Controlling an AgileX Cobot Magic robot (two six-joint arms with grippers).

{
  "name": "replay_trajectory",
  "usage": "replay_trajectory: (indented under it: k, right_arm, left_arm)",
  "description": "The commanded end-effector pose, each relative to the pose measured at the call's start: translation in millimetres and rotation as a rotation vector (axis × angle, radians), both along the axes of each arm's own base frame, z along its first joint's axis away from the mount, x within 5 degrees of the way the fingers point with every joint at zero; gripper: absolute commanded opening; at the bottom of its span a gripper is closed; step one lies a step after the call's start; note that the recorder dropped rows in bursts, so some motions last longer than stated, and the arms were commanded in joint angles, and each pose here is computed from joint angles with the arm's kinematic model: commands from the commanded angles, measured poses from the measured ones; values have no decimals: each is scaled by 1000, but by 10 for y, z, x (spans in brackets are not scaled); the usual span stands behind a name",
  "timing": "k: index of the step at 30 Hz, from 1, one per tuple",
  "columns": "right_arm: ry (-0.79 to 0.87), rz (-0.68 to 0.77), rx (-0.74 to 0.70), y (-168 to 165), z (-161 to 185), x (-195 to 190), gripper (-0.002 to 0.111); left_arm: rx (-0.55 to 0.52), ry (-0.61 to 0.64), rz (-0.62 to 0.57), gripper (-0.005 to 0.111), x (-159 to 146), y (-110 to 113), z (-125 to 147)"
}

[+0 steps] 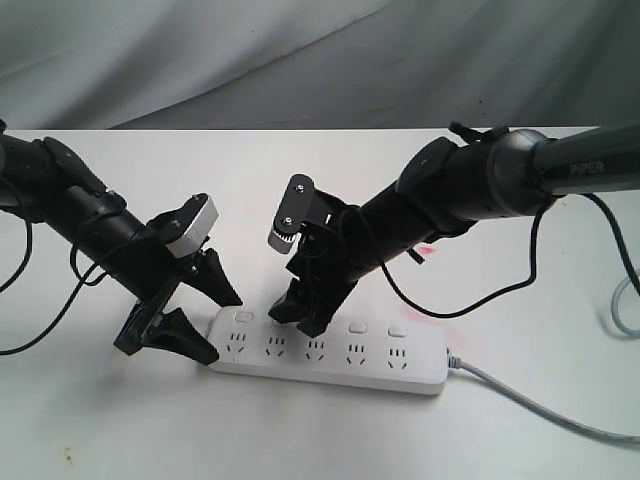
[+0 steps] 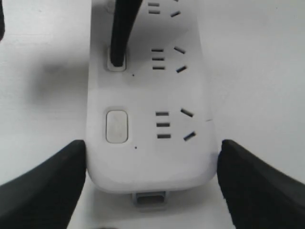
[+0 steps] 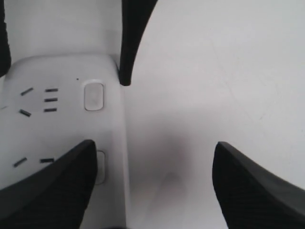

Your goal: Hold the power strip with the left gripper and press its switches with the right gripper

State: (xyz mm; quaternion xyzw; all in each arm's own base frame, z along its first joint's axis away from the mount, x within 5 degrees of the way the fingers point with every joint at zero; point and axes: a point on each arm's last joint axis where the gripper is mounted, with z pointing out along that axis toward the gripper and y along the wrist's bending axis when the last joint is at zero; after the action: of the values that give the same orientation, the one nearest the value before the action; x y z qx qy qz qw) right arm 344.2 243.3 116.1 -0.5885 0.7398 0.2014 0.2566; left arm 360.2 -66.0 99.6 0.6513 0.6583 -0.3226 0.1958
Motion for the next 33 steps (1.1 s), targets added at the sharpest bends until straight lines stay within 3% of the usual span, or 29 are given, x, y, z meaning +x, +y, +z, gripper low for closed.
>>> replay_trajectory:
  k: [1, 16, 19, 26, 33]
  right_arm:
    - [-45, 17, -75, -40, -146, -60, 64]
    - [-12, 28, -80, 45, -270, -135, 64]
    - [-28, 26, -53, 57, -119, -138, 64]
    - [-211, -21, 62, -76, 742, -92, 64]
    - [-152, -40, 114, -465, 921, 15, 64]
  left_arm:
    - [14, -32, 14, 49, 38, 8, -5]
    - [14, -32, 14, 49, 38, 8, -5]
    - [14, -32, 14, 49, 38, 8, -5]
    - [14, -32, 14, 49, 38, 8, -5]
    - [14, -32, 14, 49, 38, 8, -5]
